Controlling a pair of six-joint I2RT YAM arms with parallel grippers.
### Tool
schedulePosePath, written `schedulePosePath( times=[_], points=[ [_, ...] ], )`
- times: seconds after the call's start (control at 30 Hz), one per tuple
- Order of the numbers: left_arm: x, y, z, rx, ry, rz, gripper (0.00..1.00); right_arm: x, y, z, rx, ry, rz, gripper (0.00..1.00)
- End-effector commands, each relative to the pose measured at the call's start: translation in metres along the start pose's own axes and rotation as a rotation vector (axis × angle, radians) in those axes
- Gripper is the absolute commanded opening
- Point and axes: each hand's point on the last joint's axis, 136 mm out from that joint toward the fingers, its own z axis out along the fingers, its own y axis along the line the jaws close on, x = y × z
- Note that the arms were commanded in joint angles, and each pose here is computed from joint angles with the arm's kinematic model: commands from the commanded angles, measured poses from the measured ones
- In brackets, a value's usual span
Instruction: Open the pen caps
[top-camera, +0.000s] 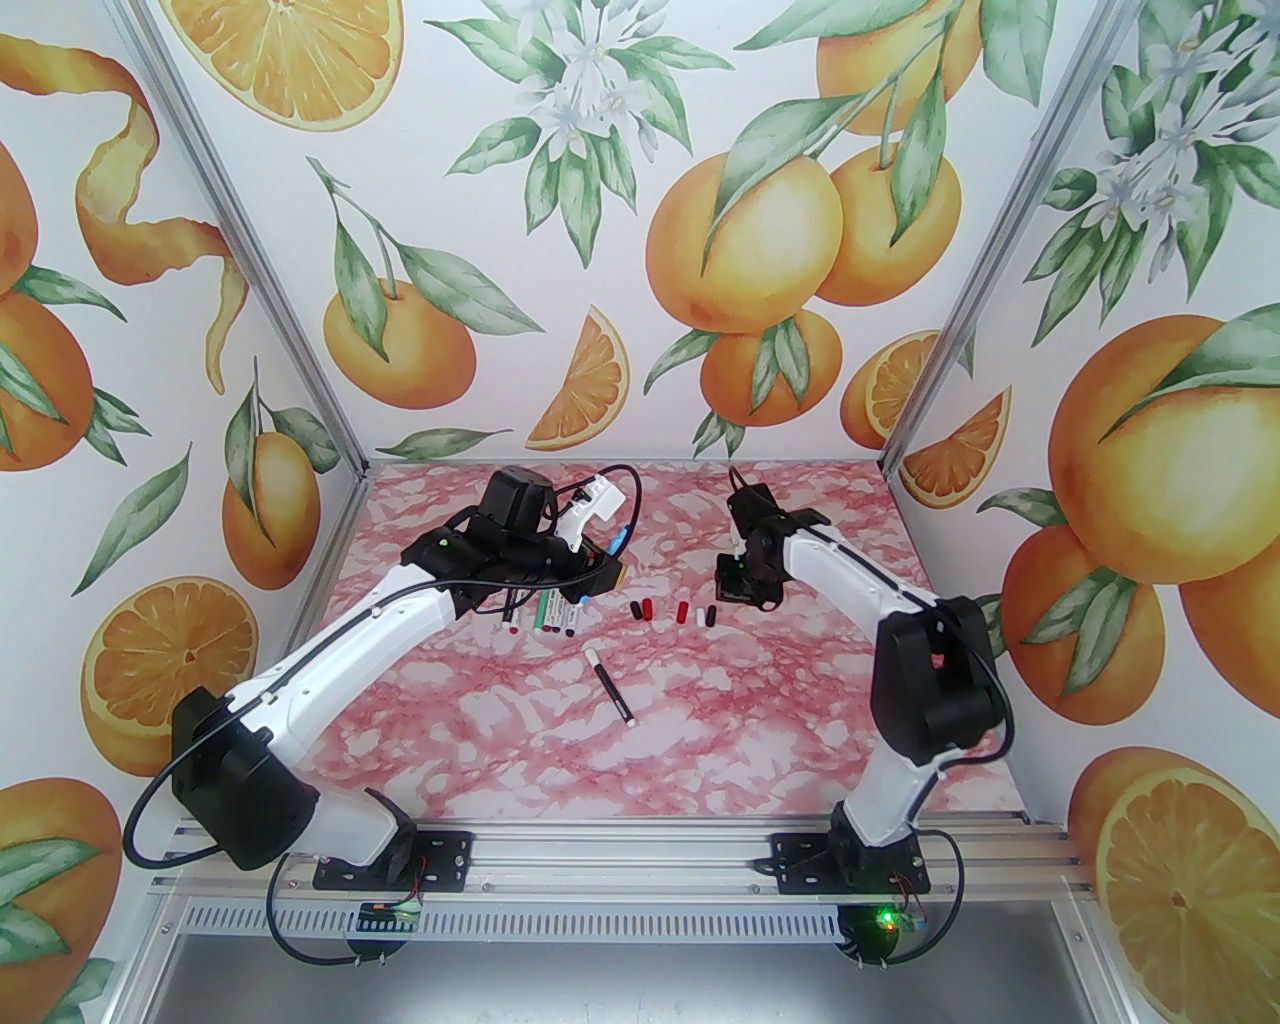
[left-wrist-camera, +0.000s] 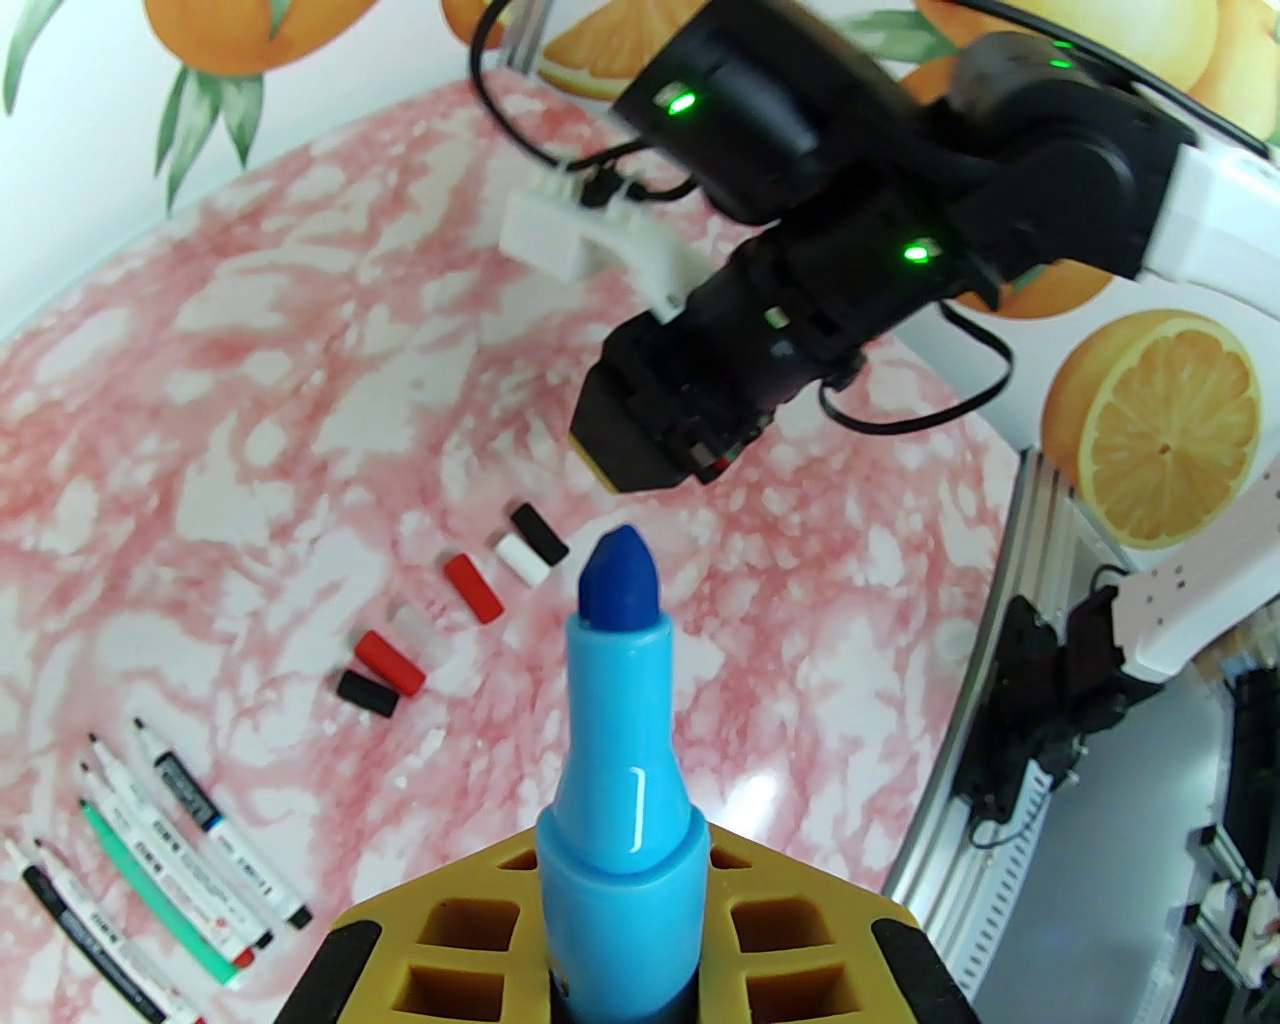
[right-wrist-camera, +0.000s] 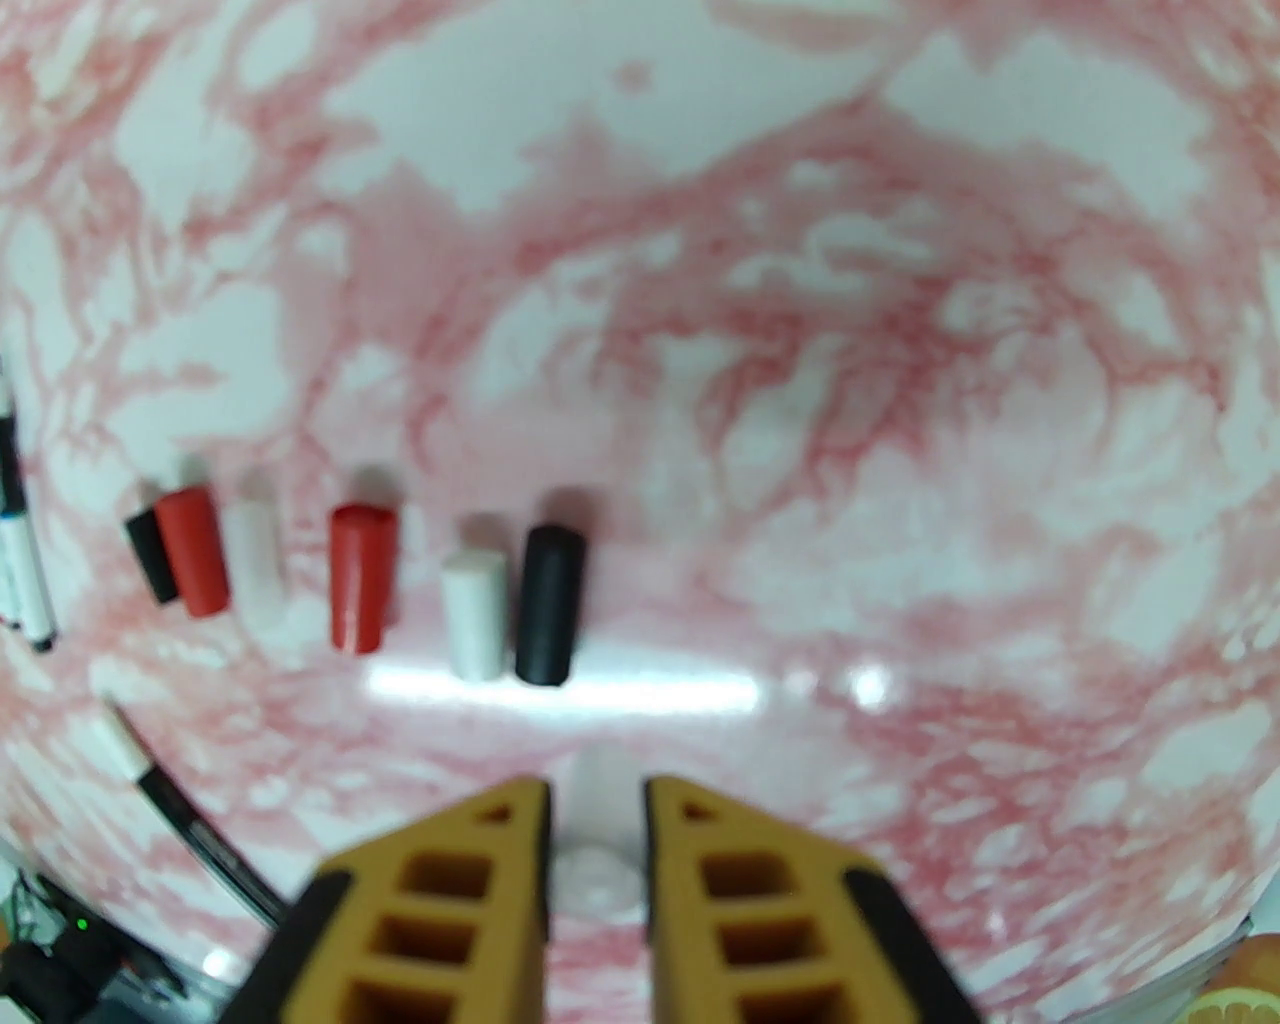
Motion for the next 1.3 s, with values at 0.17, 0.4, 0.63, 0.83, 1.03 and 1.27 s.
schedulePosePath(
  times=[0.17, 0.4, 0.63, 0.83, 1.03, 1.27],
  points=[
    [-0.006, -0.002, -0.012, -0.019, -0.018, 0.035, 0.09, 0.013, 0.001, 0.012, -0.011, 0.162, -0.020, 0.19],
    [-0.005, -0.004, -0.011, -0.012, -0.012, 0.035, 0.10, 0.014, 0.003, 0.029, -0.030, 0.197, -0.009, 0.20],
    [-0.002, -0.003, -0.009, -0.015, -0.004, 0.035, 0.10, 0.012, 0.001, 0.042, -0.038, 0.207, 0.007, 0.20],
    [-0.001, -0.004, -0.009, -0.018, -0.002, 0.041, 0.10, 0.007, -0.004, 0.048, -0.033, 0.200, 0.024, 0.19],
    [0.000, -0.003, -0.007, -0.015, 0.004, 0.039, 0.10, 0.001, -0.007, 0.054, -0.039, 0.188, 0.047, 0.20],
    [0.002, -0.004, -0.006, -0.014, 0.008, 0.040, 0.10, -0.008, -0.011, 0.058, -0.043, 0.169, 0.073, 0.20]
  ],
)
